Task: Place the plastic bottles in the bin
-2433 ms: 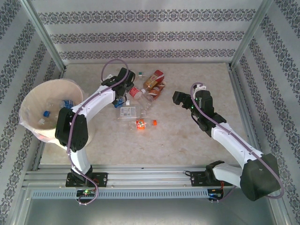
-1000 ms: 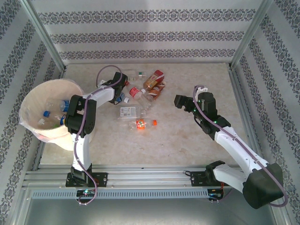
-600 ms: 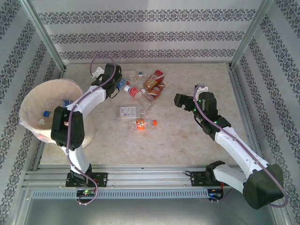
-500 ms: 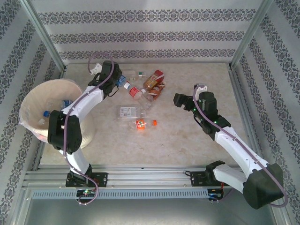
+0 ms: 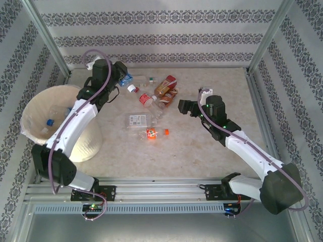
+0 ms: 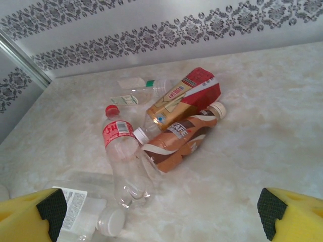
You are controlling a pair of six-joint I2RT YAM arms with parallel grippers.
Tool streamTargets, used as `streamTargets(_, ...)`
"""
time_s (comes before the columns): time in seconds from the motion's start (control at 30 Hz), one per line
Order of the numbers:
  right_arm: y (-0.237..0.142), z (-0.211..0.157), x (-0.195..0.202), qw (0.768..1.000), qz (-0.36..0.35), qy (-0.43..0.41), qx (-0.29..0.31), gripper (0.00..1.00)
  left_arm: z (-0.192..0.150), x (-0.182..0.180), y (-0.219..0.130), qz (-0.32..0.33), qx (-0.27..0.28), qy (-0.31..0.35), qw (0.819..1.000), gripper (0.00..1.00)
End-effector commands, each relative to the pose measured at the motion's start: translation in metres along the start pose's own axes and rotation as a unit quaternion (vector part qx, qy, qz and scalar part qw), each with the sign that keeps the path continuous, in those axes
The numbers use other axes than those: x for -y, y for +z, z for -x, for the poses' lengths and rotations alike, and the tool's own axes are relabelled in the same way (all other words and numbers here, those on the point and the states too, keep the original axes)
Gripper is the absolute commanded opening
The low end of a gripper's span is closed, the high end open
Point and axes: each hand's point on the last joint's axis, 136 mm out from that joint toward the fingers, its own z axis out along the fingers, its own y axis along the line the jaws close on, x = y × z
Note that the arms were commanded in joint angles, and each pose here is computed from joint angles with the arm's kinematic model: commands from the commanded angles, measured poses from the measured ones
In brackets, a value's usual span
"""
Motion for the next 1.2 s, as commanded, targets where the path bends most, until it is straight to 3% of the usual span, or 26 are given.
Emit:
streamTargets(0.0,0.005,0.021,-0.018,0.999,0.024,-0.017,0.025,0.98,0.031,0.010,-0.047,0.001,0.026,0.062,0.998,0.51)
streamTargets(0.27,0.015,0.031,-0.018,0.999,0.013,-0.011,0.047,0.98,0.089,-0.014,-0.141,0.090,0.109,0.150,0.979,0.51)
streamTargets(0.57,0.021,0.035,-0.014,0.998,0.000,0.003,0.060,0.98,0.123,-0.069,-0.224,0.241,0.176,0.195,0.934,0.51)
streamTargets(0.77,0.027,0.034,-0.015,0.998,0.003,0.016,0.056,0.98,0.119,-0.117,-0.236,0.326,0.149,0.187,0.915,0.51)
streamTargets(0.97,0.028,0.035,-0.010,0.998,-0.010,0.020,0.059,0.98,0.096,-0.149,-0.228,0.322,0.086,0.149,0.931,0.52)
streamTargets(1.17,0.031,0.035,-0.007,0.998,-0.017,0.024,0.060,0.98,0.078,-0.162,-0.222,0.324,0.044,0.150,0.933,0.54)
